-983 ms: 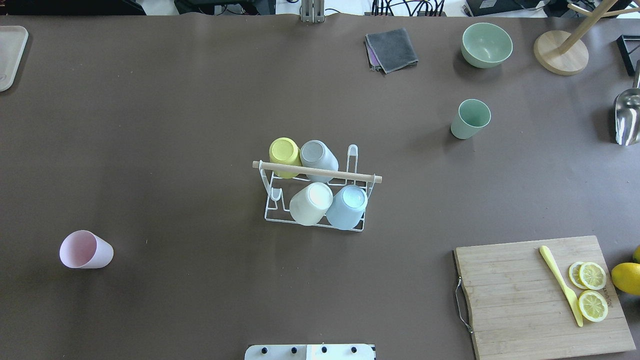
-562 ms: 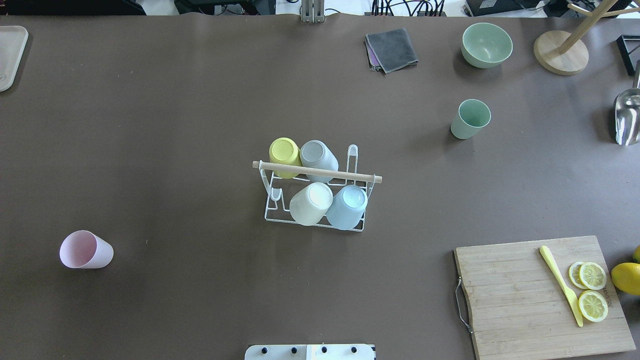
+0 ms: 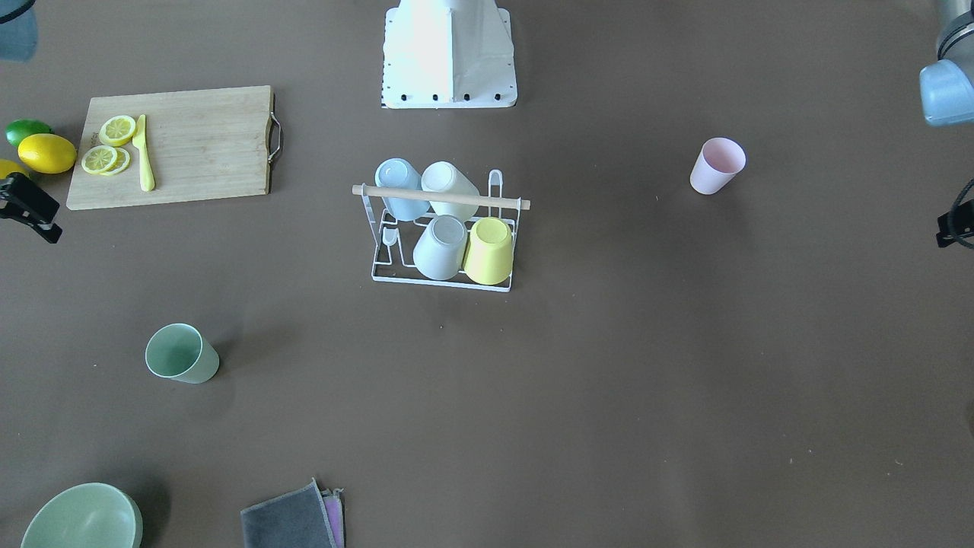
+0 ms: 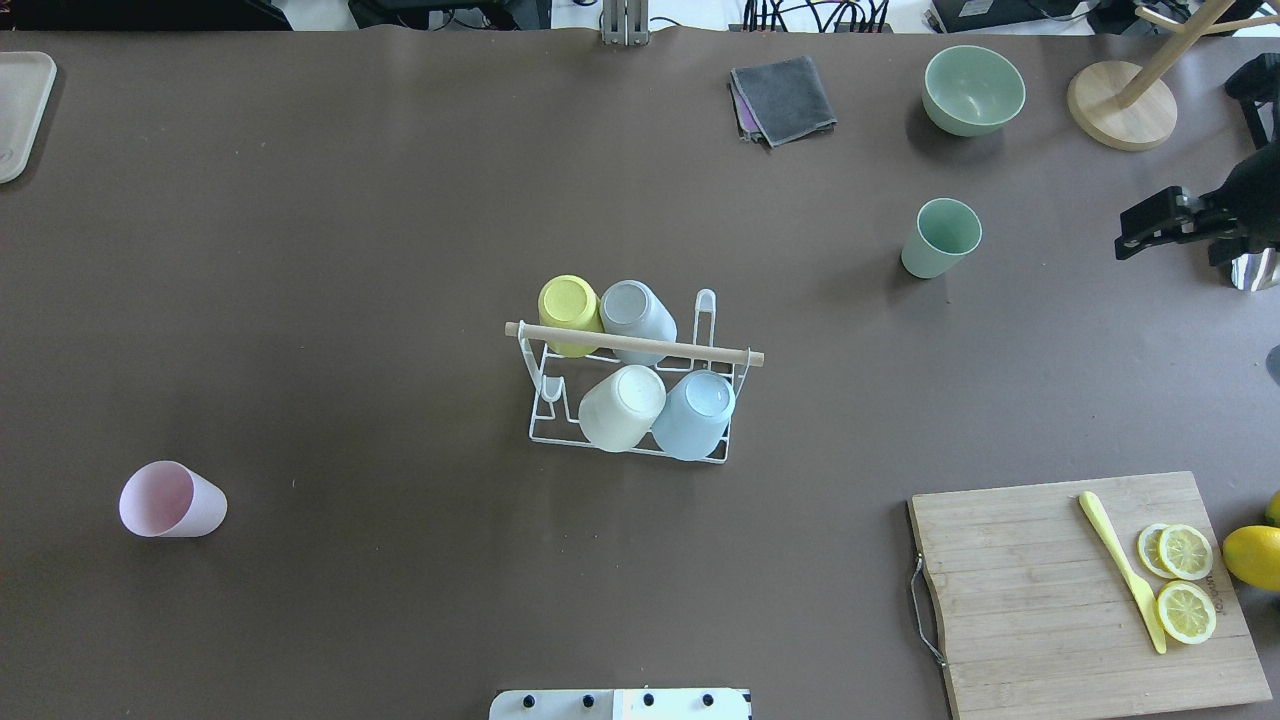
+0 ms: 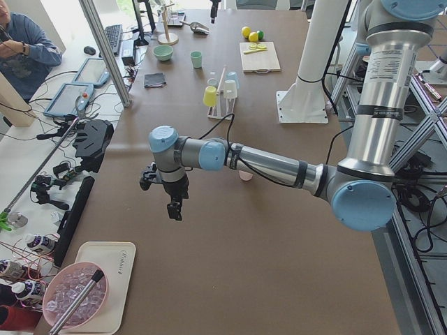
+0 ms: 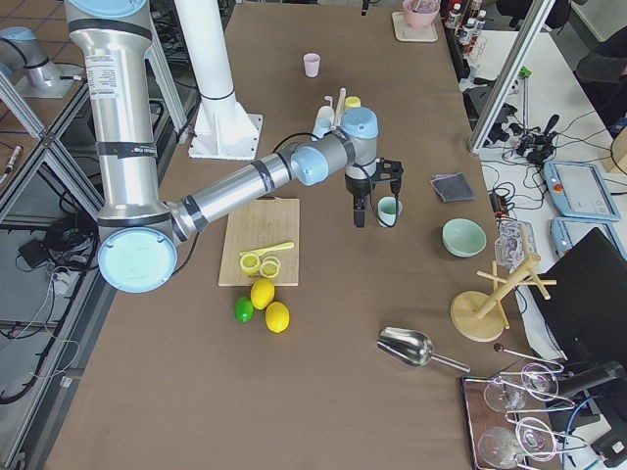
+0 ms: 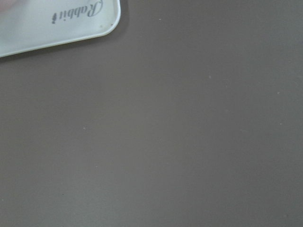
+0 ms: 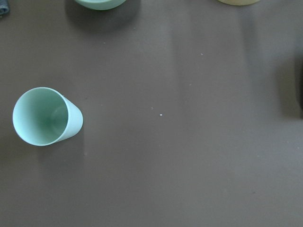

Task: Place cup on cup holder

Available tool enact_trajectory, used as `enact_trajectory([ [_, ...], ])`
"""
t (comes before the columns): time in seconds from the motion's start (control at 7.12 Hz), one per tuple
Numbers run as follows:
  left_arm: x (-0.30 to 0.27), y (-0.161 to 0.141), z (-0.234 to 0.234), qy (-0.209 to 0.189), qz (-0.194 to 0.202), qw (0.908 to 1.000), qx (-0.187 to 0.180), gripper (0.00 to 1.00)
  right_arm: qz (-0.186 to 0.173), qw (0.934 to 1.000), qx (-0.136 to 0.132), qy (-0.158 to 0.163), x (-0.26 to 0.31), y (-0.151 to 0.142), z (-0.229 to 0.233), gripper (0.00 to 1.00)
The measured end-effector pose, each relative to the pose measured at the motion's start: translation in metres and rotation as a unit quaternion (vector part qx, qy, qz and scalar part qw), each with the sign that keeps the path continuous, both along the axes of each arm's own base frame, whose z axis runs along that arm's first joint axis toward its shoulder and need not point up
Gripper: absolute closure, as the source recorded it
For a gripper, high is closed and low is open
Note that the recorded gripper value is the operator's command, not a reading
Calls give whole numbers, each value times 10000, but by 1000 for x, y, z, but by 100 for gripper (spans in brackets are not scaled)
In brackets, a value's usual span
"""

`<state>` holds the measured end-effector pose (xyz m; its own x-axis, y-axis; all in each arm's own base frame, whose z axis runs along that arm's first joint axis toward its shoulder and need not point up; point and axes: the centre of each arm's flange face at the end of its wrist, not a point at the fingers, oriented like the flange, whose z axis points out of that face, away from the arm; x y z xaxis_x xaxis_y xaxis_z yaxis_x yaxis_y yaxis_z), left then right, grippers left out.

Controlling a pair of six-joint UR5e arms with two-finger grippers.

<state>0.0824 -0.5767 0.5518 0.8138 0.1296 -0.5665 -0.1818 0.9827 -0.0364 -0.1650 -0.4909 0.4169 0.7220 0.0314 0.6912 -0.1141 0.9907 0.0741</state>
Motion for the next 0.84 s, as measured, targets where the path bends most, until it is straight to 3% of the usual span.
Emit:
enact_trajectory([
  [0.28,74,-38,-23,-63,494,9977,-470,1,-746,9957,531,118,-53,-6,-16,0],
  [0.42,111,-43,-42,6,729,9953,-645,1,-1050,9917,720,155,-66,-14,-16,0],
  [0.84,219,-18,-93,272,1553,9829,-948,1,-1571,9850,700,159,-79,-81,-39,0],
])
